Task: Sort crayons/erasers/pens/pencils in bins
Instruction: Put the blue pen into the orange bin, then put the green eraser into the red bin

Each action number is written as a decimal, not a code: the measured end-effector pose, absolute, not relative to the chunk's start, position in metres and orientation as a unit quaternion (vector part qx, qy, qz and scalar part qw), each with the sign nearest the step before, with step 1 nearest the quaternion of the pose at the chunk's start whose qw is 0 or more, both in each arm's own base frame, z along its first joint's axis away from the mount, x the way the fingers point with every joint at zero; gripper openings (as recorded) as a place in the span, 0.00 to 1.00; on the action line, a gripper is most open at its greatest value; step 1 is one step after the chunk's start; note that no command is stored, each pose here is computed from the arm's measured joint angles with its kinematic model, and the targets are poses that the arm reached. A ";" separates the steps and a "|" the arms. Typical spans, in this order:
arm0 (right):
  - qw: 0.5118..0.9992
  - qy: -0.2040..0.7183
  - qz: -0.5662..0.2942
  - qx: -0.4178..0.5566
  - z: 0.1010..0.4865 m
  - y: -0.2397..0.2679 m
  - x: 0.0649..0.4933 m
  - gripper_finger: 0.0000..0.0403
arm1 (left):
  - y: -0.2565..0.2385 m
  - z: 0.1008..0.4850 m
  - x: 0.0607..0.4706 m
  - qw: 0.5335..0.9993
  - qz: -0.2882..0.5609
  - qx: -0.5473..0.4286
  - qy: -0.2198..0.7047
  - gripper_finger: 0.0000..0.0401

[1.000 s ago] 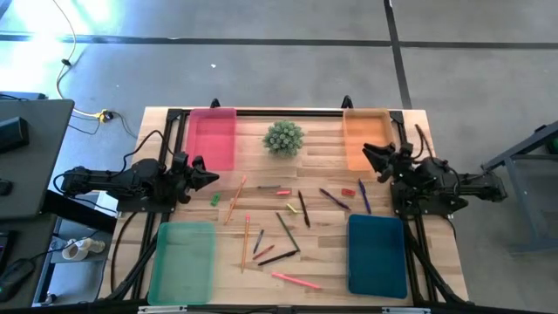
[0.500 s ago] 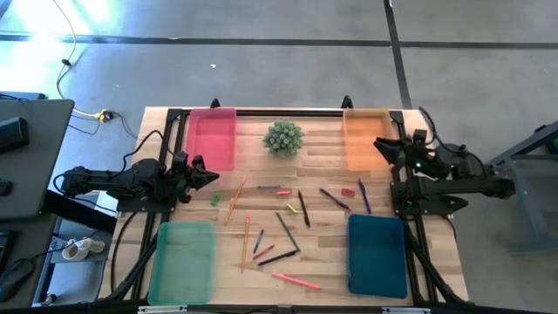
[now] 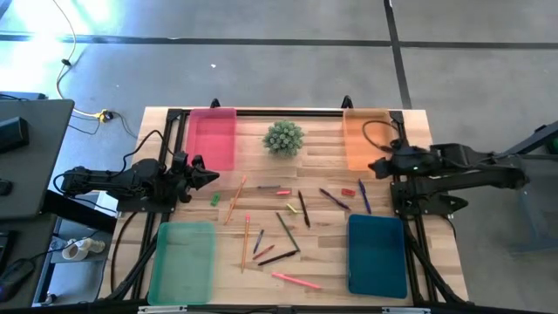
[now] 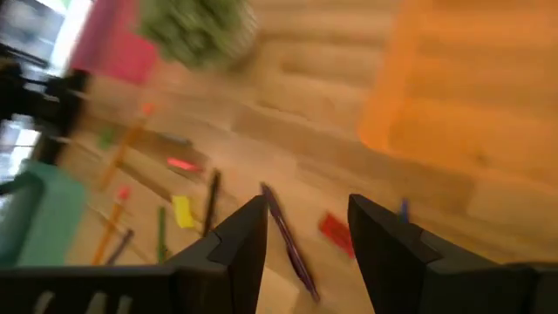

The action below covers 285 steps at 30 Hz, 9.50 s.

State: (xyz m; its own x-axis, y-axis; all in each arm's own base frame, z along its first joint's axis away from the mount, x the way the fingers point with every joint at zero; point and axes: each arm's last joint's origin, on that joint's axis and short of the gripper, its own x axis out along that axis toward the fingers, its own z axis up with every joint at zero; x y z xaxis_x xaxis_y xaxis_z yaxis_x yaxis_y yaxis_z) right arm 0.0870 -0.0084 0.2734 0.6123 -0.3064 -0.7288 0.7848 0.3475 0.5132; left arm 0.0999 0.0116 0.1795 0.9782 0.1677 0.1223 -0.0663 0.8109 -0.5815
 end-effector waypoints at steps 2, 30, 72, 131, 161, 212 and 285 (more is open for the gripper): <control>0.760 0.281 -0.363 0.460 0.270 -0.008 0.093 0.38 | 0.012 0.179 0.100 0.948 0.062 -0.301 -0.084 0.00; 0.672 0.546 -0.357 0.351 0.216 -0.002 0.160 0.38 | 0.012 0.179 0.100 0.949 0.062 -0.297 -0.082 0.00; 0.602 0.566 -0.396 0.400 0.139 -0.008 0.157 0.38 | 0.012 0.179 0.100 0.952 0.063 -0.289 -0.082 0.00; 0.734 0.500 -0.326 0.324 0.216 -0.004 0.205 0.04 | 0.012 0.179 0.100 0.951 0.067 -0.289 -0.084 0.00; 0.691 0.440 -0.527 0.226 0.248 -0.149 0.160 0.04 | 0.014 0.179 0.099 0.949 0.109 -0.282 -0.095 0.00; 0.690 0.445 -0.483 0.304 0.202 -0.153 0.144 0.26 | 0.018 0.205 0.093 0.919 0.156 -0.317 -0.175 0.26; 0.737 0.393 -0.495 0.238 0.284 -0.170 0.158 0.26 | 0.019 0.166 0.194 0.607 0.401 -0.406 0.553 0.47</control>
